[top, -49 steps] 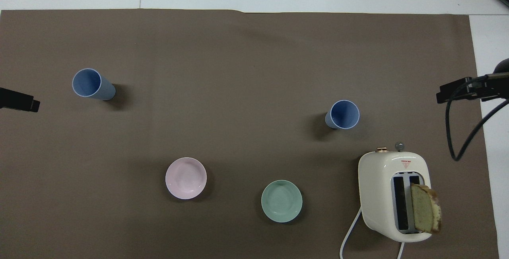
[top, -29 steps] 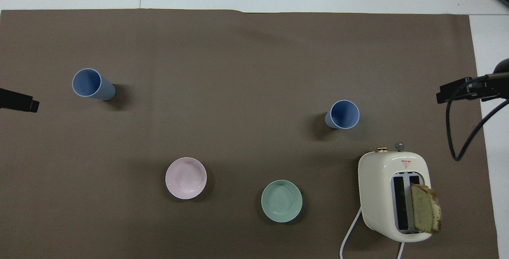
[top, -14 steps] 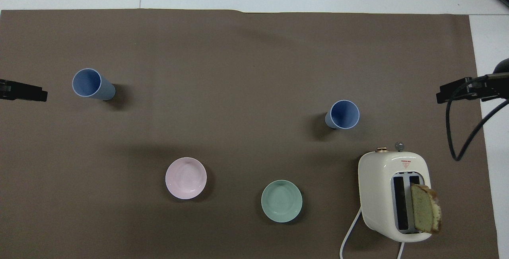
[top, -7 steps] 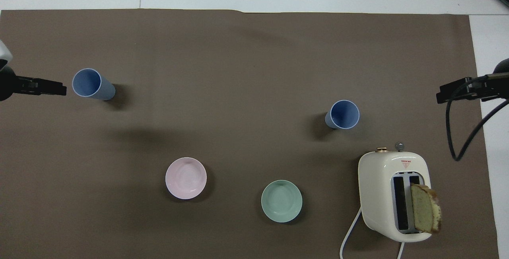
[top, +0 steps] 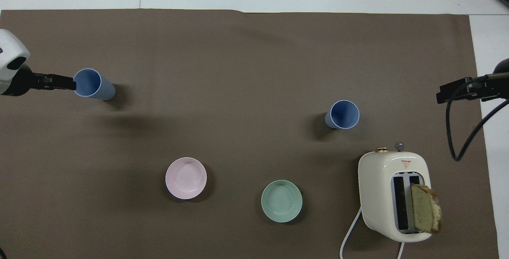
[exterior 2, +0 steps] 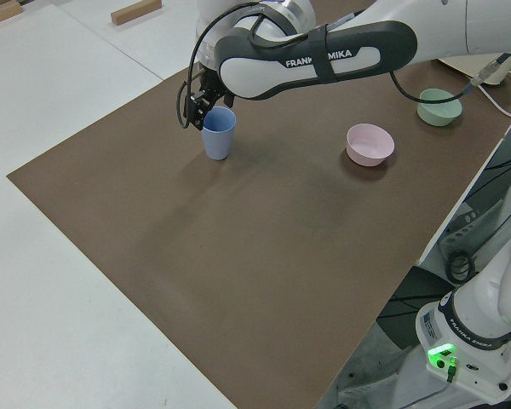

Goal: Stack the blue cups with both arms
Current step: 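Reach the left gripper toward the blue cup nearest it, then close the left gripper on the blue cup's rim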

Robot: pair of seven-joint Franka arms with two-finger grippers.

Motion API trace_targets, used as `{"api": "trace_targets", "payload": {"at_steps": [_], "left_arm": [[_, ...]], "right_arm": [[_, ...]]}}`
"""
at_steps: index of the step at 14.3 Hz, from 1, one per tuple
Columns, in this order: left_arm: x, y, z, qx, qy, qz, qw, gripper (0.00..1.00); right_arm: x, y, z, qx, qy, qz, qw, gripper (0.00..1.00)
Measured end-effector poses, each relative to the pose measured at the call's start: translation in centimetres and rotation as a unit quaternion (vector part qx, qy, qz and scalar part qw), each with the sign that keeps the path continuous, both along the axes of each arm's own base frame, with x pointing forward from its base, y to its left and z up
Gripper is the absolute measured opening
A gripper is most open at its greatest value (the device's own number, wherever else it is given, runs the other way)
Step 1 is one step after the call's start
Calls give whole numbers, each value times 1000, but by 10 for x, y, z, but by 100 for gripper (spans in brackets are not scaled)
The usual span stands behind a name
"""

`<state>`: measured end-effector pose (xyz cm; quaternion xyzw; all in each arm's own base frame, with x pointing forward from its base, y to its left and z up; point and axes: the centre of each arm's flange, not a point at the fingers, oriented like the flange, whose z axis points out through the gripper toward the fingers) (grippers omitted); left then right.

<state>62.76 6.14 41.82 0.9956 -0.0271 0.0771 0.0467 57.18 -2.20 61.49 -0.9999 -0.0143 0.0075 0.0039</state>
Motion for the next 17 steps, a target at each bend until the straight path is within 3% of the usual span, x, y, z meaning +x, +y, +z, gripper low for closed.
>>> {"api": "trace_targets", "payload": {"at_steps": [8,10,12,15,17], "left_arm": [[13,1,-32,6,-16,4,1000,72],[15,0,-38,6,-16,4,1000,53],[15,1,-39,6,-15,4,1000,47],[15,0,-39,5,-15,4,1000,7],[15,-4,-34,2,-17,1,1000,5]], "right_arm": [[0,0,0,0,0,0,1000,100],[0,0,0,0,0,0,1000,100],[0,0,0,0,0,0,1000,100],[0,0,0,0,0,0,1000,100],[0,0,0,0,0,0,1000,100]]}}
